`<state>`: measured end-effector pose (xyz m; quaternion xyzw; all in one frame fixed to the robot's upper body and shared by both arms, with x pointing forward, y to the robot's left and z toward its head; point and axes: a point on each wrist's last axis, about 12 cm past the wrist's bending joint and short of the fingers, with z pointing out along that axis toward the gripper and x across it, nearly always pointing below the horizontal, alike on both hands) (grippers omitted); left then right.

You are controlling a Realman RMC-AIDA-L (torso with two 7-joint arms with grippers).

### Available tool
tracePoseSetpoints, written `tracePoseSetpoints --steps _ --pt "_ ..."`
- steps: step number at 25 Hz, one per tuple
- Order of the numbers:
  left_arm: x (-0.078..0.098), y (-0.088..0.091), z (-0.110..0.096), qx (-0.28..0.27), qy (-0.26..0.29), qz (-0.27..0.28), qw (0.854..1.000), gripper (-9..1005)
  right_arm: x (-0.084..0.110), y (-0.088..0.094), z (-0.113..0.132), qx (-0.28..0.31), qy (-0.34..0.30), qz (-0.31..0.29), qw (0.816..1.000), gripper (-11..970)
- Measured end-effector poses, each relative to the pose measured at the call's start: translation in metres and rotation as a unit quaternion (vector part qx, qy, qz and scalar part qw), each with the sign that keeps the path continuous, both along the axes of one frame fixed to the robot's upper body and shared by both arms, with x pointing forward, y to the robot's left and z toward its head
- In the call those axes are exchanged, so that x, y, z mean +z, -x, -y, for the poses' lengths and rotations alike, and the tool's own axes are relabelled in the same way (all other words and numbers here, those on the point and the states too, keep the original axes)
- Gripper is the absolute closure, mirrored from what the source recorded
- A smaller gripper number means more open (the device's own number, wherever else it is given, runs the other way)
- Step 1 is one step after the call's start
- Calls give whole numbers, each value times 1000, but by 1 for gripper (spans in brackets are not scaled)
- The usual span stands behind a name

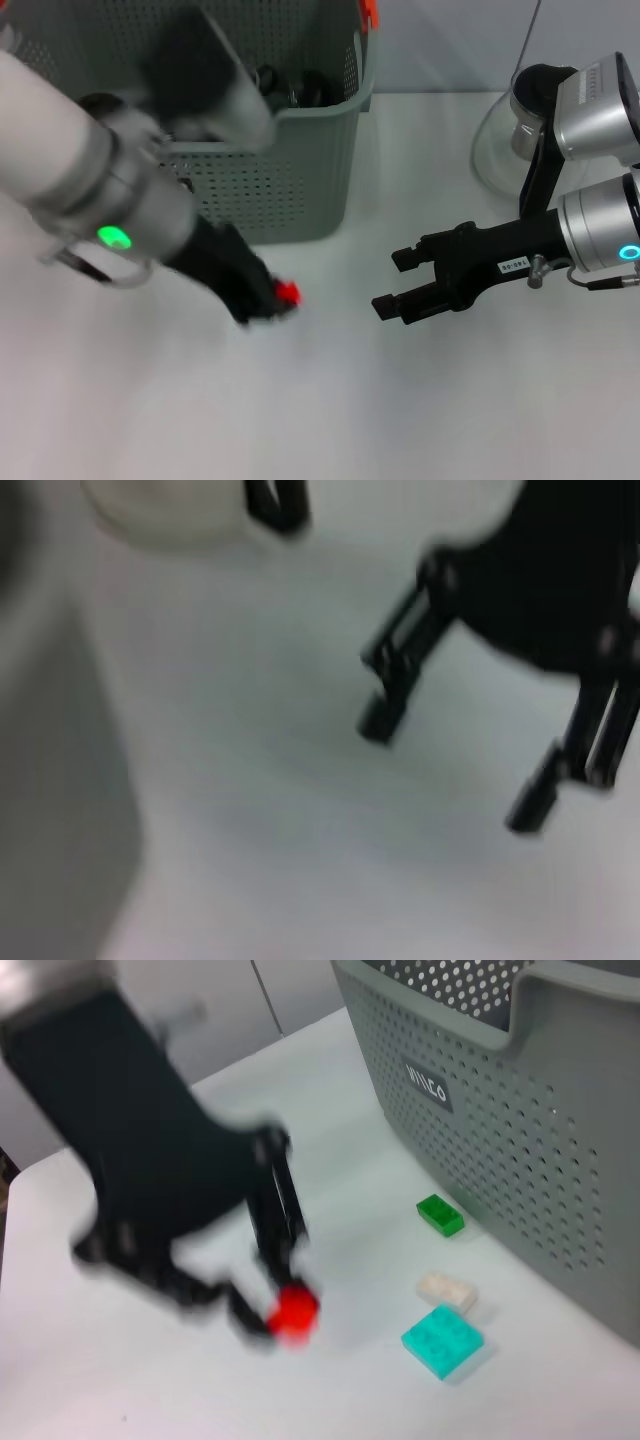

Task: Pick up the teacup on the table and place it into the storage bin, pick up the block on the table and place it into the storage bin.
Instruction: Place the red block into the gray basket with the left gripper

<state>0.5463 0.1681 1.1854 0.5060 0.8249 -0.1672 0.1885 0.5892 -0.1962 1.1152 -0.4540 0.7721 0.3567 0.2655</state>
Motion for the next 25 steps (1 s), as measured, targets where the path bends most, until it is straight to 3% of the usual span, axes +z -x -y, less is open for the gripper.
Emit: tracePoseSetpoints --steps 2,8,12,16,19,22,25 --pt "20 -6 -23 31 40 17 999 810 0 0 0 1 1 0 1000 78" --pt "76 -26 -77 109 86 107 985 808 0 1 0 5 2 -1 1000 78" --pt "95 -47 -103 148 109 139 973 803 0 1 0 7 2 -2 1000 78" --pt "94 -72 -123 196 118 141 963 798 -1 2 -1 7 2 -3 1000 78" --pt "81 -93 -137 237 116 136 955 794 -1 2 -1 6 2 -5 1000 78" --pt "73 -106 -147 275 101 163 942 790 -1 2 -1 6 1 -5 1000 78" --pt "72 -109 -149 285 95 174 938 706 0 1 0 5 2 -6 1000 78"
